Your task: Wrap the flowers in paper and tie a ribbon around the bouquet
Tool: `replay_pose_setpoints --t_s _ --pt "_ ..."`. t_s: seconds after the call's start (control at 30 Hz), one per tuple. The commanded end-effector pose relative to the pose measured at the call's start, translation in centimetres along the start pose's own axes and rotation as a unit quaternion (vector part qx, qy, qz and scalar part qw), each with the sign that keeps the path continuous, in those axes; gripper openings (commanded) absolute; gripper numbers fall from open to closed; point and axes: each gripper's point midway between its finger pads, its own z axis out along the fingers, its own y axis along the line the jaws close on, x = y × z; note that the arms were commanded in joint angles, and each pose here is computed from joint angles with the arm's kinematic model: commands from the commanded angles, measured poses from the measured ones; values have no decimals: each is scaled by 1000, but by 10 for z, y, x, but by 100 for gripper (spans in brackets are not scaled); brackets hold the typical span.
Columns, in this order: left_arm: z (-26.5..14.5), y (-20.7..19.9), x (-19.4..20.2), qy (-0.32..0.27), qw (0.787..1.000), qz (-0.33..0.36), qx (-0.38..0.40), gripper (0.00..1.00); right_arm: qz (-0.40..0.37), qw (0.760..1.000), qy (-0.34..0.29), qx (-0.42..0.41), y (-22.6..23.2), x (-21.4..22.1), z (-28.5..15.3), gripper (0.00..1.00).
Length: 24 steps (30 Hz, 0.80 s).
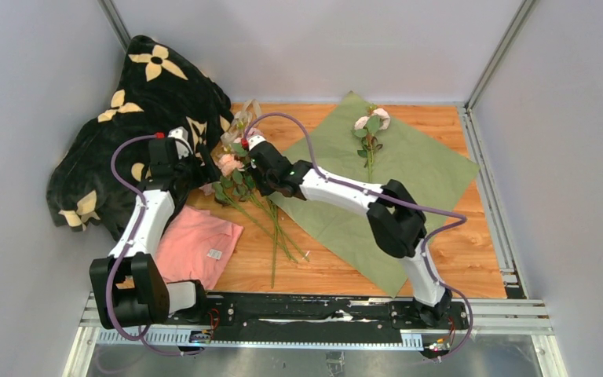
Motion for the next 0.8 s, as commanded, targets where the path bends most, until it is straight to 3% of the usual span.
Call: replay_pose_setpoints --t_s 0.0,0.47,0.77 --pt "2 -1 3 2 1000 -6 8 83 -13 999 37 11 -4 15 29 26" --pt "4 -6 4 3 1000 -5 24 83 -17 997 56 52 -21 35 82 21" --pt "3 -7 5 2 1000 -4 27 82 -15 998 34 48 -18 10 67 21"
